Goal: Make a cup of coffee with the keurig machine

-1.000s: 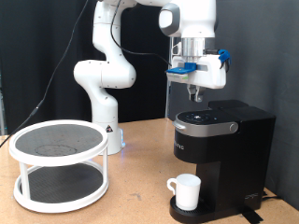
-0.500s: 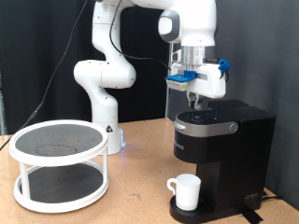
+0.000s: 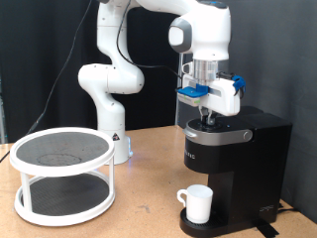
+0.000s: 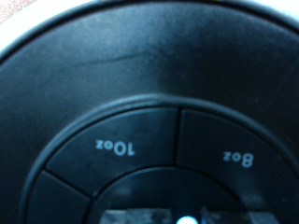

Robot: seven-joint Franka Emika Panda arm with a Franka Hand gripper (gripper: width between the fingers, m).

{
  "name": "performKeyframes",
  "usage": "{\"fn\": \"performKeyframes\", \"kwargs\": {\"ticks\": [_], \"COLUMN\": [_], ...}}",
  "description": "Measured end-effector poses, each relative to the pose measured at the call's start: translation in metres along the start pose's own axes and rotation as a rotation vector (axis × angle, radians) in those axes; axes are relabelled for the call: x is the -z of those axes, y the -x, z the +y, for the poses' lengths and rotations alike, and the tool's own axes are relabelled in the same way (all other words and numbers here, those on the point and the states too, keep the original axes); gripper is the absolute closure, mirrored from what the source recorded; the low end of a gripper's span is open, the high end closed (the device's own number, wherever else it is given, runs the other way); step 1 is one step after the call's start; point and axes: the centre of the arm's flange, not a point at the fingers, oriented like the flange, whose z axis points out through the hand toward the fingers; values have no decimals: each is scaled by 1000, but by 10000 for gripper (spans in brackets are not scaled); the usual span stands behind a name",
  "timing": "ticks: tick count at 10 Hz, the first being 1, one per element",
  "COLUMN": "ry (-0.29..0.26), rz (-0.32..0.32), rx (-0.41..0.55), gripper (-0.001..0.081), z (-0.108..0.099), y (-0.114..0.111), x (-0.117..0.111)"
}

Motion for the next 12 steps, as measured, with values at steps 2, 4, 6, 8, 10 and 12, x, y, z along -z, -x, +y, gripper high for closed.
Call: {"fn": "performKeyframes", "kwargs": {"ticks": [2,4,6,8,10,12], "ry": [39,111,157,162,136,83], "rz": [5,11,22,22,5,-33], "rx": [-4,3,8,9,10,39], "gripper": [806,806,806,806,806,806], "z": [-2,-6,-10,-11,-12,-7], "y": [0,0,1,1,3,1], "x": [0,-1,-1,-1,0,2]}}
